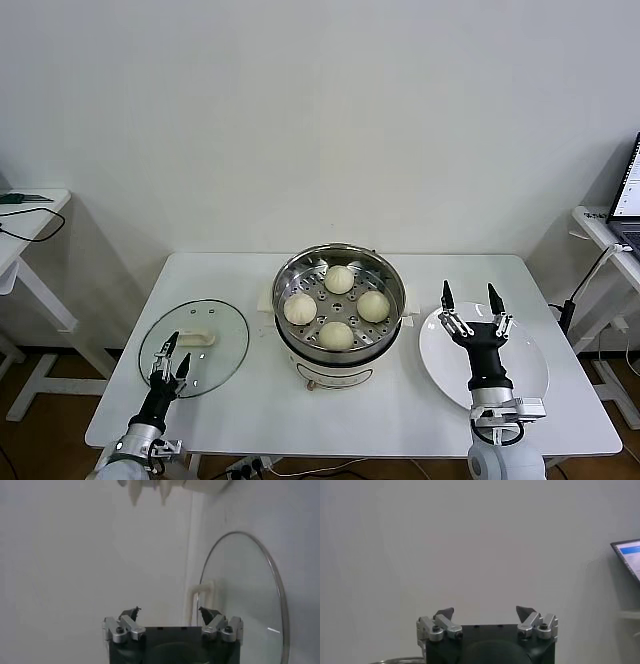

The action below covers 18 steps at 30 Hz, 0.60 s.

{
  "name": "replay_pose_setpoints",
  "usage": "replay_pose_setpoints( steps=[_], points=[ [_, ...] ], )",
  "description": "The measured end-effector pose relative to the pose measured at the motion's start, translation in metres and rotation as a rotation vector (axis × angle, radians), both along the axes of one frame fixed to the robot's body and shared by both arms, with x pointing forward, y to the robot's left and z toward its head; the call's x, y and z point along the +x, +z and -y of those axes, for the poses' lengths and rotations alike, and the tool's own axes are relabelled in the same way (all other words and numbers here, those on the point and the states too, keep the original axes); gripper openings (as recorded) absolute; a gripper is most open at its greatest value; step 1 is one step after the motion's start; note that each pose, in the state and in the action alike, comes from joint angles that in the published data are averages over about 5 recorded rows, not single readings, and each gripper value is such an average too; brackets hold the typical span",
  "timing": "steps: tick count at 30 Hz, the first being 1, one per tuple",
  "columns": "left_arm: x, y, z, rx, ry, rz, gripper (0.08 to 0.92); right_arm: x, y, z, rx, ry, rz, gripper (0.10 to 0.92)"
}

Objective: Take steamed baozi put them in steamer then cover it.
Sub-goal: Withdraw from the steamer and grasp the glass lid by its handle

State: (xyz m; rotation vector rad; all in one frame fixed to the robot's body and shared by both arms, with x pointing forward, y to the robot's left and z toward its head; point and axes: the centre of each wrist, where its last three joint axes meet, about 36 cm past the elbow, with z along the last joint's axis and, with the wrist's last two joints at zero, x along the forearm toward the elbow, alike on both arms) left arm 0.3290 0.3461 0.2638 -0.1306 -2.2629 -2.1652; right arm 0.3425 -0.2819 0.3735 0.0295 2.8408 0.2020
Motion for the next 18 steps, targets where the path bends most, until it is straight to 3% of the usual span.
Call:
replay_pose_setpoints(
  steps=[18],
  points=[
    [0.047,-0.009,-0.002,0.048,0.008,0.023,0.823,-0.002,-0.003,0.0,-0.008,-0.008,-0.002,0.823]
  ],
)
